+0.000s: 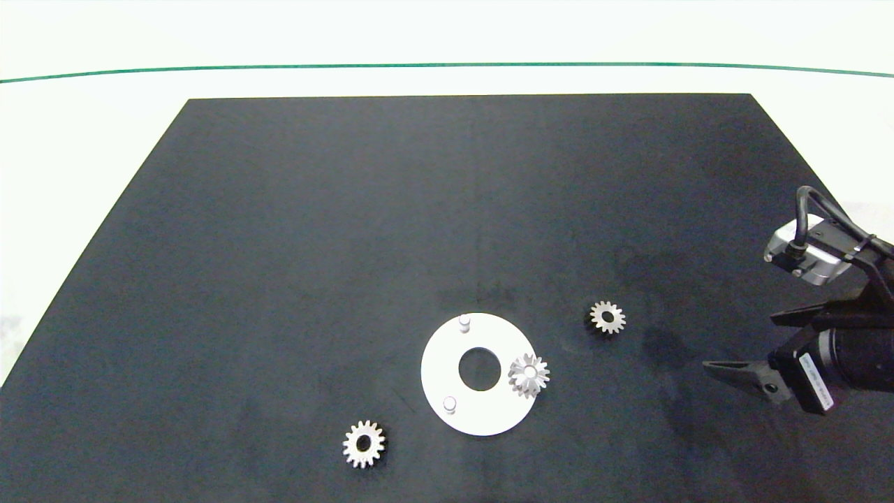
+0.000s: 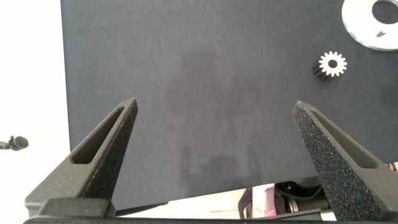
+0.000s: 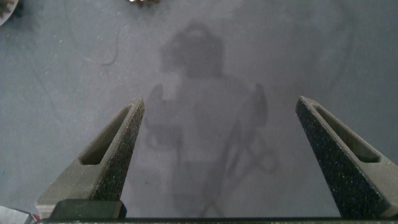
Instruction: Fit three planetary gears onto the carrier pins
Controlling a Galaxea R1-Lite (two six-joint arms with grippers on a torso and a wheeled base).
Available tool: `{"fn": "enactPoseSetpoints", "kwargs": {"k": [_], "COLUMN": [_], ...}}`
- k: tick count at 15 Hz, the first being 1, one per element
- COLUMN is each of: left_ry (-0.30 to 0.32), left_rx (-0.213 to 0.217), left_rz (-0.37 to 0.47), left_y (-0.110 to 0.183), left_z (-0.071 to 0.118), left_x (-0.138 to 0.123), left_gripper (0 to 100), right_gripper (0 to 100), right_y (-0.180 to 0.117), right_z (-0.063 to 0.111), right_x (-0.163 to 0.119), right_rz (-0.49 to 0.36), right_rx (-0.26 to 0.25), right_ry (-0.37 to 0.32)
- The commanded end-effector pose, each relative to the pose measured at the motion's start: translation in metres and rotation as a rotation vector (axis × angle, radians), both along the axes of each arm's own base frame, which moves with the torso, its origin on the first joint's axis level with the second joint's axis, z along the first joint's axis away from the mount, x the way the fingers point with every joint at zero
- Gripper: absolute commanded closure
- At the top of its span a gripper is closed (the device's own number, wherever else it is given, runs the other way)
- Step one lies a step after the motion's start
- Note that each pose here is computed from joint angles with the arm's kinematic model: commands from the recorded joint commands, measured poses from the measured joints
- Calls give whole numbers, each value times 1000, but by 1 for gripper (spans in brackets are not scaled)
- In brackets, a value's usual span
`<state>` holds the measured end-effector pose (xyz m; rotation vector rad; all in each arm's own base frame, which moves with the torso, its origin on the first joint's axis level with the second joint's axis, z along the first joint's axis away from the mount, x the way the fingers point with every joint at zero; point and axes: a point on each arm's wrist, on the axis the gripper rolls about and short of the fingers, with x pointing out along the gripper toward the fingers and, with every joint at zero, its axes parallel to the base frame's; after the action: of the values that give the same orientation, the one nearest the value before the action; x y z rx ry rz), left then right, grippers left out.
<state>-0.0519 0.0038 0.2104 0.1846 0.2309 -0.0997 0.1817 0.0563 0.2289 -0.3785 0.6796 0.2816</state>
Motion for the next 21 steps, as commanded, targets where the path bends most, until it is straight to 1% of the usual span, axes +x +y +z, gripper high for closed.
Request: {"fn": "enactPoseSetpoints", "kwargs": {"k": [1, 3, 7, 12, 15, 17, 19, 21], "left_ry": [2, -1, -2, -2, -4, -2, -2, -5], "left_rx": [1, 1, 1, 1, 0, 1, 1, 0], "left_rz": [1, 1, -2, -10, -10, -10, -10, -10], "left_y": [0, 0, 0, 1, 1, 1, 1, 1], "left_z": [0, -1, -1, -1, -1, -1, -1, 0], "left_x": [0, -1, -1, -1, -2, -1, -1, -2], "left_gripper": [0, 0, 0, 0, 0, 0, 0, 0], "right_gripper": [0, 0, 0, 0, 0, 0, 0, 0], "right_y": [12, 26, 43, 54, 67, 75, 79, 81], "right_z": [-5, -11, -22, -24, -27, -25, -25, -29], "right_x": [12, 25, 47, 66, 66, 65, 69, 73], "right_rz": [30, 51, 77, 85, 128, 155, 163, 161], "right_rx": [7, 27, 11, 9, 4, 8, 10, 5], "right_ry": [19, 25, 70, 77, 85, 74, 65, 74]}}
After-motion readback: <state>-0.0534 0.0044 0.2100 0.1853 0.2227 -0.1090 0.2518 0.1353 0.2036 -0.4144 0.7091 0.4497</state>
